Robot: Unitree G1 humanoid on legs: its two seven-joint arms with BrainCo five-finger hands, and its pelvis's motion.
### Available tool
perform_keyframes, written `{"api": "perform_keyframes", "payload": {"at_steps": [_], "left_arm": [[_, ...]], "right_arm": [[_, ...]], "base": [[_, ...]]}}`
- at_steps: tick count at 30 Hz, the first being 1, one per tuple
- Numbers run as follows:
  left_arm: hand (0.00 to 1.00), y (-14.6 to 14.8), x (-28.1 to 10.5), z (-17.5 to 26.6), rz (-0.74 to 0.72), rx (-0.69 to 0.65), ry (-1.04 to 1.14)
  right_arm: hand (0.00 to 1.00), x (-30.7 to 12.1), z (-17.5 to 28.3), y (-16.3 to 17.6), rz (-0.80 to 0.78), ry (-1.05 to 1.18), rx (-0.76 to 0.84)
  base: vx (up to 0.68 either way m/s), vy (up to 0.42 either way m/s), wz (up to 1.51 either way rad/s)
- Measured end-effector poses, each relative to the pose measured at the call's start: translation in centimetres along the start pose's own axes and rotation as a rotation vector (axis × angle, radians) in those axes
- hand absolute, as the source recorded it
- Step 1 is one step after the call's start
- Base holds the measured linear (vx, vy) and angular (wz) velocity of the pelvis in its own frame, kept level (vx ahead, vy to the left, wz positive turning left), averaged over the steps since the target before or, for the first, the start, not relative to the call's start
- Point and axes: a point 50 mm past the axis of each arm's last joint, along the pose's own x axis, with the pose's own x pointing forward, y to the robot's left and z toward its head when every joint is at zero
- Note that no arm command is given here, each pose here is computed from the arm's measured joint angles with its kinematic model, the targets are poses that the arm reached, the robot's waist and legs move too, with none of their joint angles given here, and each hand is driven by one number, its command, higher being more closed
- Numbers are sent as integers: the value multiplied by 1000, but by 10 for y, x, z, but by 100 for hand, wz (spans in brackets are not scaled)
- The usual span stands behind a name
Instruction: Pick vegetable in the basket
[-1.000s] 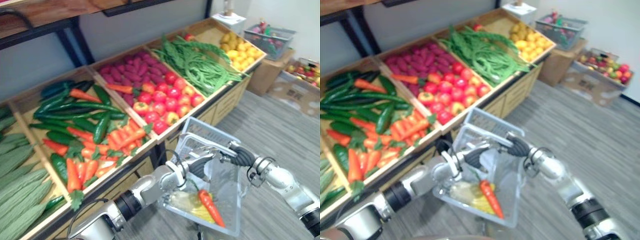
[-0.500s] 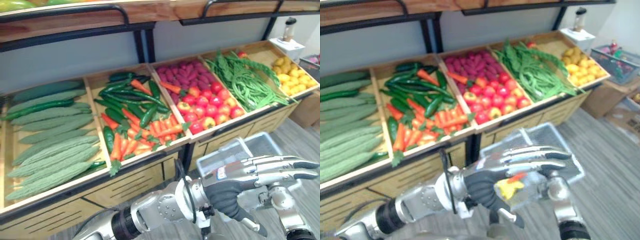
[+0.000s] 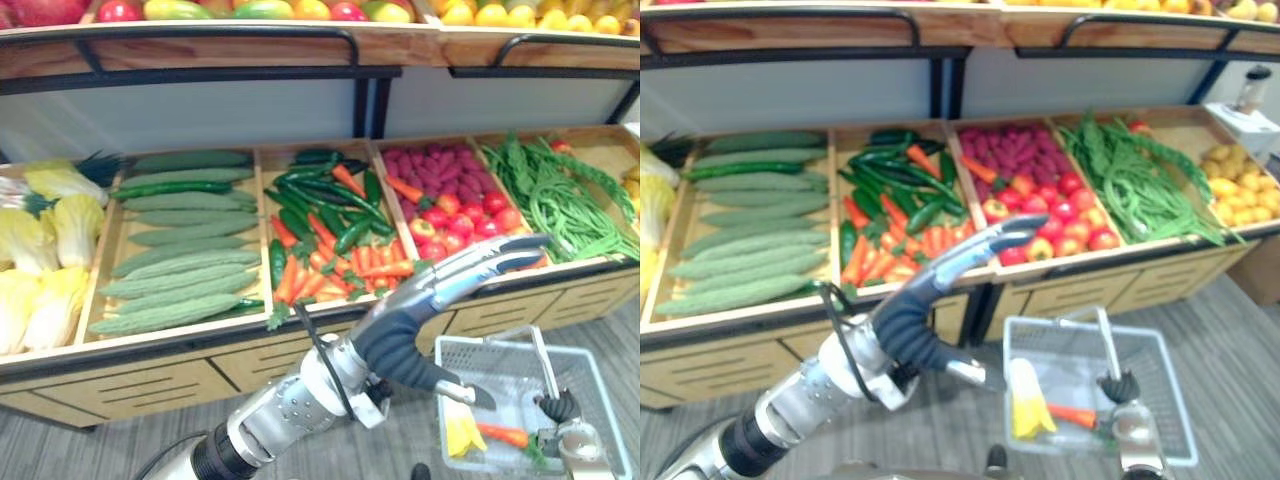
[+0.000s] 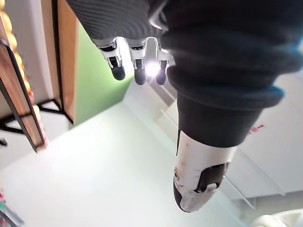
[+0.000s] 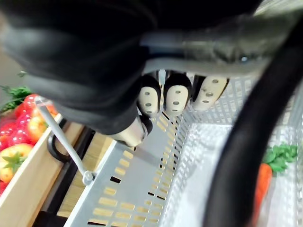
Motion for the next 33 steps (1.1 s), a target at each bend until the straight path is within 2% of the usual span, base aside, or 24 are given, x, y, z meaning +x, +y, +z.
{"api": "perform_keyframes", "payload": {"at_steps": [7,13,19,22,23,25,29,33], "left_arm": [[0,40,-18,7,174,178,52],[0,74,-50,9,362,343,188],[0,95,-137,-26,620,498,652],[0,86,-222,-51,777,559,1078],[0,82,-237,-53,812,559,1149],[0,67,-293,-51,940,576,1413],[0,36,-356,-30,1055,602,1742],[0,-5,-399,-9,1135,511,2032]], "right_arm": [[100,-7,-34,11,13,151,79],[100,-17,-60,21,21,272,158],[100,-33,-86,31,-43,377,281],[100,-38,-92,33,-72,388,294],[100,-40,-94,34,-76,394,295],[100,-49,-103,40,-96,425,327],[100,-58,-110,53,-113,450,377],[100,-61,-109,61,-116,448,410]], "base": [[28,-7,38],[13,-7,31],[-5,-5,26],[-3,18,9],[24,15,15],[43,1,24],[46,-1,13],[8,5,10]]}}
